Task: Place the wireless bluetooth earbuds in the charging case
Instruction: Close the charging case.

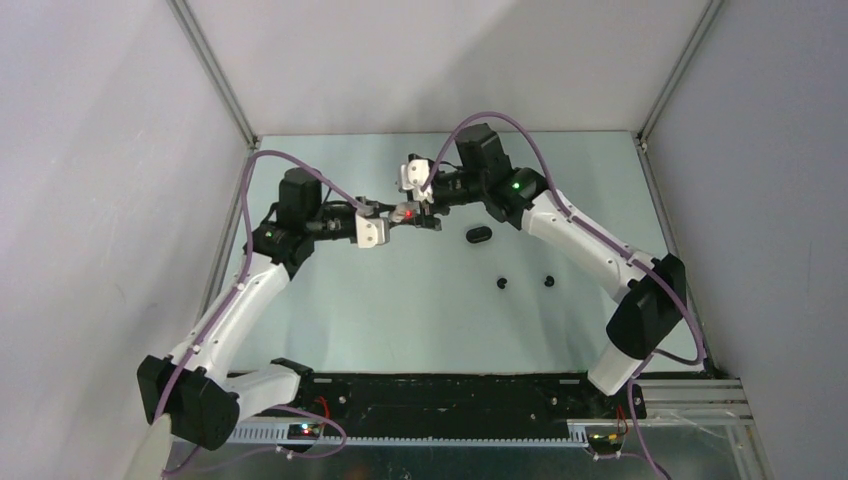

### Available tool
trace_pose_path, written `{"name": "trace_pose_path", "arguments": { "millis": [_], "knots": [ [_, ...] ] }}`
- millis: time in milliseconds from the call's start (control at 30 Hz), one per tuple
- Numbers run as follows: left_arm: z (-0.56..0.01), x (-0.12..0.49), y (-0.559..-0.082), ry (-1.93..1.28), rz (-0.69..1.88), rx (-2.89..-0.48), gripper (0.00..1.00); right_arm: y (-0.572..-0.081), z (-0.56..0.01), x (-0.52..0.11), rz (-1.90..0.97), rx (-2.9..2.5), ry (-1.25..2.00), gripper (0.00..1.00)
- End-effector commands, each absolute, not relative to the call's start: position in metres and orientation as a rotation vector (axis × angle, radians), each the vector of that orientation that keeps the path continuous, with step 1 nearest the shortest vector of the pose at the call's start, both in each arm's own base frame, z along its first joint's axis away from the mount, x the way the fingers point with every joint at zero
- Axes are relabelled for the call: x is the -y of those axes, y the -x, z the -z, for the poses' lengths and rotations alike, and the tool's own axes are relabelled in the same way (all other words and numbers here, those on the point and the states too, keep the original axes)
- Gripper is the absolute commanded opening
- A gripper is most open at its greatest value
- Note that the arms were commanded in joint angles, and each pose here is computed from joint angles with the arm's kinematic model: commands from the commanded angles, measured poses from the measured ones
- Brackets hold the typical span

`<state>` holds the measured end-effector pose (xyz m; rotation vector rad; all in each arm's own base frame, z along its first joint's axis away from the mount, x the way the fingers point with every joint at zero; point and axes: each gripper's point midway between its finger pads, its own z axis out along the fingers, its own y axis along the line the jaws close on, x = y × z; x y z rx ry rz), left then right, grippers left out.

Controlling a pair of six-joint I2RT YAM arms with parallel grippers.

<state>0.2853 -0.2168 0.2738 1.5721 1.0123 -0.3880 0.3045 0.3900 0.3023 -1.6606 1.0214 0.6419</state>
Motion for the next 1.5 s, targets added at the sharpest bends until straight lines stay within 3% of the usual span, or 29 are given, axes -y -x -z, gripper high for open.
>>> {"name": "trace_pose_path", "arguments": {
  "millis": [0,633,1467],
  "knots": [
    [-0.291,0.222,-0.280,-1.591,0.351,-0.902,0.00,-0.319,-0.338,-0.399,-0.581,-0.974,1.574,0.78],
    [-0.272,0.221,-0.280,-1.683,0.222,-0.797,0.00,-0.325,-0.349,-0.392,-0.626,-1.029,1.535,0.64],
    [-0.266,0.220,-0.281,-1.684,0.223,-0.829,0.00,-0.331,-0.350,-0.389,-0.585,-1.060,1.499,0.71]
  ]
}}
